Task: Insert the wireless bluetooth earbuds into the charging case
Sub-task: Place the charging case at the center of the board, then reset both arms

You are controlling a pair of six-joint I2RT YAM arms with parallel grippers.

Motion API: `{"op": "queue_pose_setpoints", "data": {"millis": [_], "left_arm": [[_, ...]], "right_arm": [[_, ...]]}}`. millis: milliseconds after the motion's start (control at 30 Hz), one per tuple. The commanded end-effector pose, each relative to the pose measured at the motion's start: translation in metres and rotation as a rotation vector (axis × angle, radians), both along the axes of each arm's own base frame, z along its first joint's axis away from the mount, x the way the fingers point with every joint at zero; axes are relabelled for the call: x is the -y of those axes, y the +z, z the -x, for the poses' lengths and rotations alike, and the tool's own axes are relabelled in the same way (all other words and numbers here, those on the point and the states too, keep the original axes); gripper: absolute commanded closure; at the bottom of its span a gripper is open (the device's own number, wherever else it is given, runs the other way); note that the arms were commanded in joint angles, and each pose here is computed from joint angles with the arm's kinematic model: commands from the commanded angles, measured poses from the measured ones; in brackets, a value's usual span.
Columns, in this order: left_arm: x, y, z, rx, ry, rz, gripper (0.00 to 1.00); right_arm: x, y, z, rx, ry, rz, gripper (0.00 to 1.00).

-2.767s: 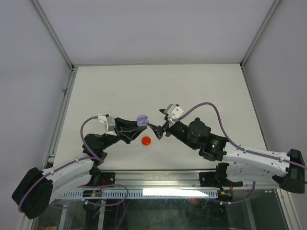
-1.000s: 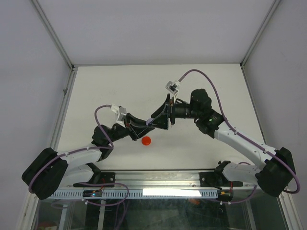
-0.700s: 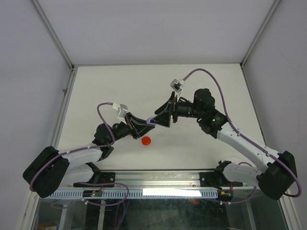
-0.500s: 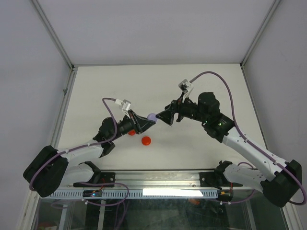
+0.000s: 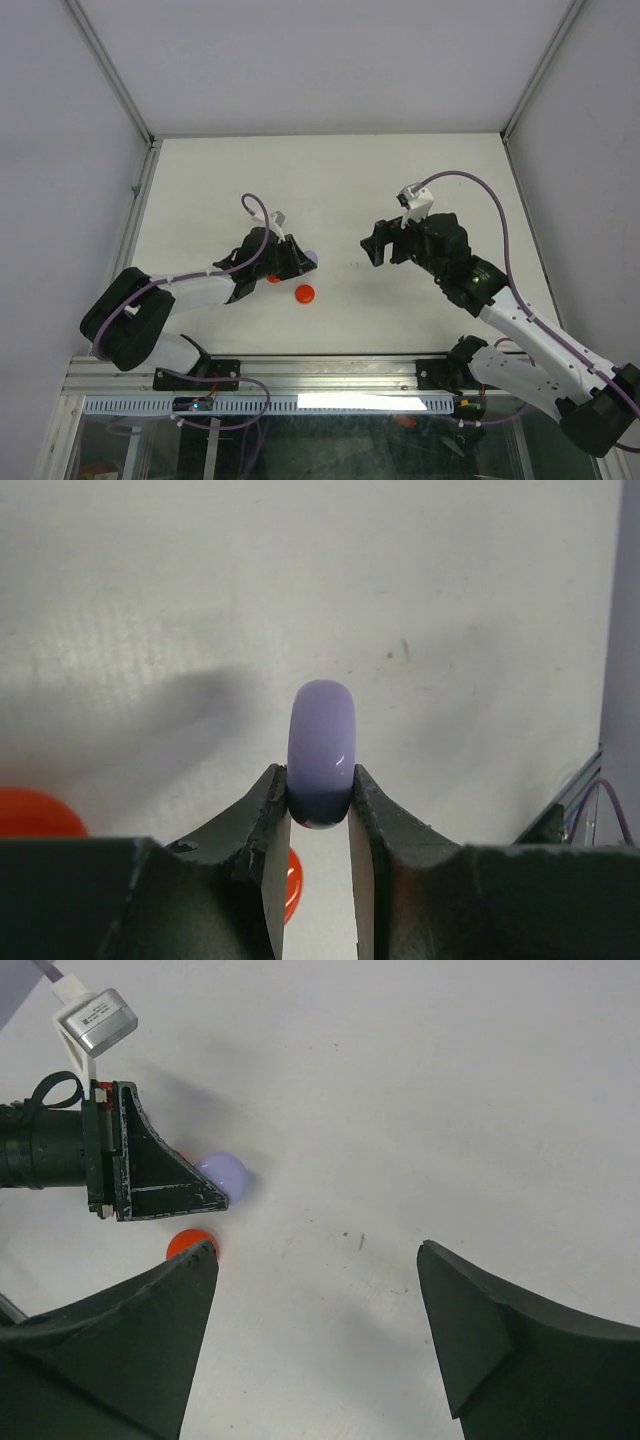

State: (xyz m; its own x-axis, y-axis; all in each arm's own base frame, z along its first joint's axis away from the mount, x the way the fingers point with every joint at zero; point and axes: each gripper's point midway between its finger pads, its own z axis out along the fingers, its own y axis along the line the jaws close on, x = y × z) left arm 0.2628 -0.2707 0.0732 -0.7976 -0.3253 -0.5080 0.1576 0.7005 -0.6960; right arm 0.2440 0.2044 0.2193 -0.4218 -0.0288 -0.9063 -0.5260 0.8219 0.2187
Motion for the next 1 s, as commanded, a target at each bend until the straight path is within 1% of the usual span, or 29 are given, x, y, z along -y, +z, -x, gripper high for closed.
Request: {"op": "queue_pose_setpoints", "data": {"millis": [0, 133, 200, 333, 433, 633, 733, 767, 967], "left_arm": [[-0.007, -0.011, -0.015, -0.079, 0.080, -0.031, 0.74], [-0.012, -0.026, -0.017, -0.141, 0.094, -0.075, 0.69], [-0.014, -0.029, -0.016, -0.162, 0.098, -0.092, 0.64], [-0.021, -0.027, -0.014, -0.172, 0.120, -0.108, 0.52], [-0.023, -0.016, -0.011, -0.164, 0.124, -0.103, 0.39], [-0.031, 0.031, -0.010, -0.075, 0.129, -0.087, 0.18], [-0.040, 0.057, -0.010, -0.005, 0.146, -0.092, 0.03], [-0.045, 0.066, -0.011, 0.022, 0.157, -0.099, 0.01], [-0.097, 0.111, -0.021, 0.207, 0.298, -0.208, 0.01]], "right_arm": [[0.021, 0.008, -0.007, 0.066, -0.085, 0.051, 0.16], [0.026, 0.009, -0.005, 0.066, -0.095, 0.055, 0.16], [0.029, 0.009, -0.004, 0.066, -0.105, 0.059, 0.16], [0.037, 0.011, -0.003, 0.073, -0.136, 0.071, 0.16], [0.047, 0.015, -0.003, 0.077, -0.179, 0.082, 0.16], [0.075, 0.025, 0.000, 0.115, -0.289, 0.110, 0.13], [0.092, 0.032, 0.002, 0.138, -0.356, 0.126, 0.10], [0.097, 0.034, 0.003, 0.147, -0.376, 0.129, 0.09], [0.130, 0.047, 0.009, 0.206, -0.498, 0.149, 0.04]]}}
